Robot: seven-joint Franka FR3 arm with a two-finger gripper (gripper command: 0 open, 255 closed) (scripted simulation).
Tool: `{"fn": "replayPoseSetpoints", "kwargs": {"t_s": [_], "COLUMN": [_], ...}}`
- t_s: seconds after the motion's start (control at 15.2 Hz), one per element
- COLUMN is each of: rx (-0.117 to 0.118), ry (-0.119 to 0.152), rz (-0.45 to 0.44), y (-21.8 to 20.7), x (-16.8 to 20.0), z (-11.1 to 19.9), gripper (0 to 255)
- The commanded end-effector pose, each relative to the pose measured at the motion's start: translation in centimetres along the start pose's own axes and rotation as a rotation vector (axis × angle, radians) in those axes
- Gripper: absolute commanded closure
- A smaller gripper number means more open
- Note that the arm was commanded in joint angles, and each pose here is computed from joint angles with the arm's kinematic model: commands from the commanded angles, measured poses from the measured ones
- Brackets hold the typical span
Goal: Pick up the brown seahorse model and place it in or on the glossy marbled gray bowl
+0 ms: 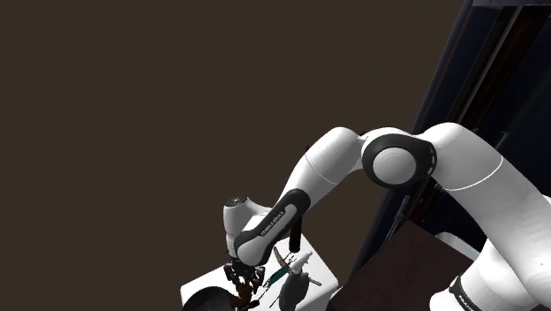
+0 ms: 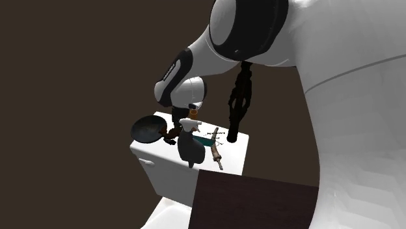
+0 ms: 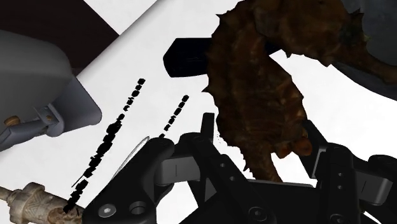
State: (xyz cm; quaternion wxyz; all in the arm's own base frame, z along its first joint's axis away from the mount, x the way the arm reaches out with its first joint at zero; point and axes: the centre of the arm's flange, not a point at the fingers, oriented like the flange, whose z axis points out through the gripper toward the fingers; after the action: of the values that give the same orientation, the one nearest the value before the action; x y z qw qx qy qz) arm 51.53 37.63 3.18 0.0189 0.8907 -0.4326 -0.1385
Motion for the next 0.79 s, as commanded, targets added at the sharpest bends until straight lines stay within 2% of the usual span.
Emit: {"fn": "replayPoseSetpoints", "kwargs": {"t_s": [0.0, 0.46, 0.73], "rx": [-0.005, -0.005, -0.005], "ry": [-0.001, -0.001, -0.001], "rz": [0.0, 0.0, 0.0], "y": [0.1, 0.1, 0.5], "x": [0.0, 0.0, -0.5], "z": [0.2, 0.3, -1.8], "gripper": [255, 255, 255]}}
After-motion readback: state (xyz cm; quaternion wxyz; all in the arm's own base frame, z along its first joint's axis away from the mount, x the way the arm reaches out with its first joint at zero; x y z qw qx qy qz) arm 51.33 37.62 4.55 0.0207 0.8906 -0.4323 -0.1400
